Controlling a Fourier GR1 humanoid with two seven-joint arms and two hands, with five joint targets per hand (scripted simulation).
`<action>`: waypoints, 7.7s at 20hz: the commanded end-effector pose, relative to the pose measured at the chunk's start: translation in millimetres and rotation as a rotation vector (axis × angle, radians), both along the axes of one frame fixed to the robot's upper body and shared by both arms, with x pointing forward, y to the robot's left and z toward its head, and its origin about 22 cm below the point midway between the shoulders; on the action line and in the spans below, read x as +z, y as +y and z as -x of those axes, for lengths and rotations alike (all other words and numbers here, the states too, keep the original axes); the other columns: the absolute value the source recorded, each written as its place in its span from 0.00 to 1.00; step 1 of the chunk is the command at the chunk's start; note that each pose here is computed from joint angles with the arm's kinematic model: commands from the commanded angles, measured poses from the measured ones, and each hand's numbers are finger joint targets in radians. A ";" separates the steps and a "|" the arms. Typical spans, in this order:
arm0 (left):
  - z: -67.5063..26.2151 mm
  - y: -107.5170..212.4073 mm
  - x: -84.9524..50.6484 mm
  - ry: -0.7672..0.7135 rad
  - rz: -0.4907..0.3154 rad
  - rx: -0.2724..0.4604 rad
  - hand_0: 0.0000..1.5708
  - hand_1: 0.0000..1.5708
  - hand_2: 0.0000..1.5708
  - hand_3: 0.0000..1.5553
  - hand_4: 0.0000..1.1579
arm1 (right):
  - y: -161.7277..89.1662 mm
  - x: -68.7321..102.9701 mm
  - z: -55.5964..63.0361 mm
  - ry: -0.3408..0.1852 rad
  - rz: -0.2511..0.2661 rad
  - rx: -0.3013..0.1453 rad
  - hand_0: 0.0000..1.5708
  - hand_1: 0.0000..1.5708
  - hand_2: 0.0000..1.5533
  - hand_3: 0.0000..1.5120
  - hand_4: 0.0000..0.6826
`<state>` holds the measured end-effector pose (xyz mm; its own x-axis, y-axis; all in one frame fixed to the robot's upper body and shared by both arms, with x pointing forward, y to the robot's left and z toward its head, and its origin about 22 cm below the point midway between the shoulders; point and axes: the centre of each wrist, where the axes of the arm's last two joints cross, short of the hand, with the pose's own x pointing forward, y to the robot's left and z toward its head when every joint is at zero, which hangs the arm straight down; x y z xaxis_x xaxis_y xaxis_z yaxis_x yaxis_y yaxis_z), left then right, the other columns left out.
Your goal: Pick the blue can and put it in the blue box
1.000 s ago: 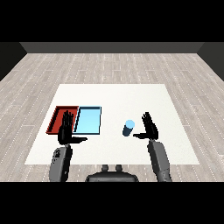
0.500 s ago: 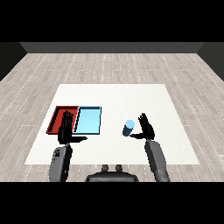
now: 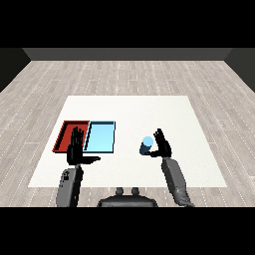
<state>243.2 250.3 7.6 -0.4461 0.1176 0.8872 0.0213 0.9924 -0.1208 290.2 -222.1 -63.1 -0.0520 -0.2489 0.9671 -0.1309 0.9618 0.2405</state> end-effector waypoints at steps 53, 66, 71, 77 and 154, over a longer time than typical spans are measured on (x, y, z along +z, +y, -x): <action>10.1 -16.9 -22.7 0.025 -0.061 -0.025 0.00 0.00 0.00 0.00 0.00 | 47.8 40.3 -44.3 -0.070 0.179 -0.016 0.95 0.95 0.94 0.93 0.96; -16.5 -56.4 -16.4 0.133 -0.018 -0.169 0.00 0.00 0.00 0.00 0.00 | 57.3 81.2 -45.5 -0.258 0.167 0.042 0.91 0.91 0.93 0.94 0.97; -29.6 -59.4 -12.4 0.162 -0.032 -0.193 0.00 0.00 0.00 0.00 0.00 | 86.4 93.4 -39.9 -0.280 0.162 0.056 0.91 0.91 0.92 0.93 0.96; -35.0 -103.7 -21.8 0.165 -0.058 -0.225 0.00 0.00 0.00 0.00 0.00 | 96.2 87.5 -34.4 -0.279 0.159 0.060 0.91 0.91 0.92 0.93 0.96; -50.8 -164.2 -51.3 0.324 -0.157 -0.118 1.00 1.00 0.98 0.95 0.66 | 182.4 114.6 -5.6 -0.280 0.050 0.274 0.69 0.69 0.72 0.53 0.00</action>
<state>299.1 90.6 -28.9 -0.2059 -0.0106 0.9785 0.1190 0.9923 0.0358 306.0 -46.0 46.6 -0.2890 -0.1857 0.9392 -0.4223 0.9052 0.0490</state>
